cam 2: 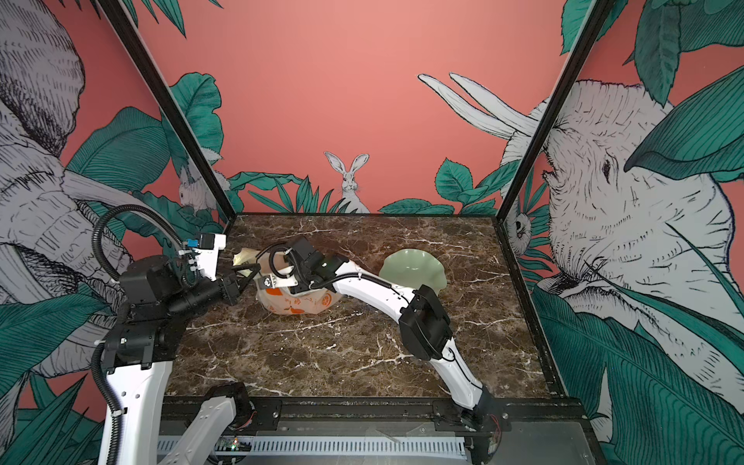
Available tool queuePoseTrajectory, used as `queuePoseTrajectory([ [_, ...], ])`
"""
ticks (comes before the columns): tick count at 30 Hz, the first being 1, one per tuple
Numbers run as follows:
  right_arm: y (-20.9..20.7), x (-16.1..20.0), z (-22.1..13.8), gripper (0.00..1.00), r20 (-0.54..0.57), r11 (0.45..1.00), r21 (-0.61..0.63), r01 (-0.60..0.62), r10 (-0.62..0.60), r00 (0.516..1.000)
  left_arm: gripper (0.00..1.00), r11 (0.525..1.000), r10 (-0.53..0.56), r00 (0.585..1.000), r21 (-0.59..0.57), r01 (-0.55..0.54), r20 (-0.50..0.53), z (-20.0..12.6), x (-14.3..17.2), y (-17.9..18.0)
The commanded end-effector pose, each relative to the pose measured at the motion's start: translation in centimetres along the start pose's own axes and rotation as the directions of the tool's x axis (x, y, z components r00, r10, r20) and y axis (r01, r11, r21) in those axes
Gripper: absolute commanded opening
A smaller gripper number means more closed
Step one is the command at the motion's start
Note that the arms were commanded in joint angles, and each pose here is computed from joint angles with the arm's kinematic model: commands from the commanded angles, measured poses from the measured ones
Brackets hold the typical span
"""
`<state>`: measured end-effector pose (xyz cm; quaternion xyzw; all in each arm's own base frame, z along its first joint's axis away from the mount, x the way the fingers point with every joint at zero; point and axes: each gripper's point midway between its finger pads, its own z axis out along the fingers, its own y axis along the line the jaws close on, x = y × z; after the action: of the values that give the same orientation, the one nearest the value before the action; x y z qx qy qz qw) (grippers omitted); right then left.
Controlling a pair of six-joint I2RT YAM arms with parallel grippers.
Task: Take fruits out of the plastic bag
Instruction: Adjust the plastic bag at the center of the board.
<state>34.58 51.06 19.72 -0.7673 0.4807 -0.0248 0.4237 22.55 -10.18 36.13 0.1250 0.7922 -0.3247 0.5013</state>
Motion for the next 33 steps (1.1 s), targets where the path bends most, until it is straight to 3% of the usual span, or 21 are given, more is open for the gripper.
queuePoseTrajectory([
  [1, -5.2, 3.1, -0.7, 0.99, -0.129, 0.985, 0.172, -0.017, 0.040, 0.991, 0.00, 0.998, 0.048, 0.999, 0.048, -0.049, 0.023, -0.7, -0.9, -1.7],
  [6, -10.1, 5.2, -3.2, 0.99, -0.225, 0.951, 0.309, -0.010, 0.083, 0.971, 0.00, 0.998, 0.043, 0.999, 0.036, -0.044, 0.014, -0.3, -0.9, -1.2],
  [9, -10.1, 4.7, -4.4, 1.00, -0.223, 0.953, 0.304, -0.004, 0.076, 0.972, 0.00, 1.000, 0.027, 1.000, 0.016, -0.027, 0.008, 0.1, -0.5, -0.4],
  [16, -0.6, 4.0, -1.4, 0.99, -0.217, 0.978, 0.162, 0.132, -0.095, 0.971, 0.00, 0.996, -0.051, 0.999, -0.071, 0.050, -0.012, 1.4, 1.4, 2.6],
  [20, 4.6, 4.1, -0.3, 0.99, -0.209, 0.982, 0.104, 0.155, -0.131, 0.969, 0.00, 0.987, -0.098, 0.995, -0.126, 0.096, -0.012, 1.7, 2.0, 4.0],
  [30, 12.5, 1.7, -2.4, 0.99, -0.135, 0.979, 0.055, 0.197, -0.188, 0.973, 0.00, 0.990, -0.112, 0.993, -0.093, 0.109, -0.025, 1.1, 3.7, 2.9],
  [33, 14.3, 2.9, -2.5, 0.98, -0.174, 0.983, 0.003, 0.185, -0.182, 0.968, 0.00, 0.988, -0.122, 0.991, -0.098, 0.117, -0.052, 1.1, 4.8, 3.0],
])
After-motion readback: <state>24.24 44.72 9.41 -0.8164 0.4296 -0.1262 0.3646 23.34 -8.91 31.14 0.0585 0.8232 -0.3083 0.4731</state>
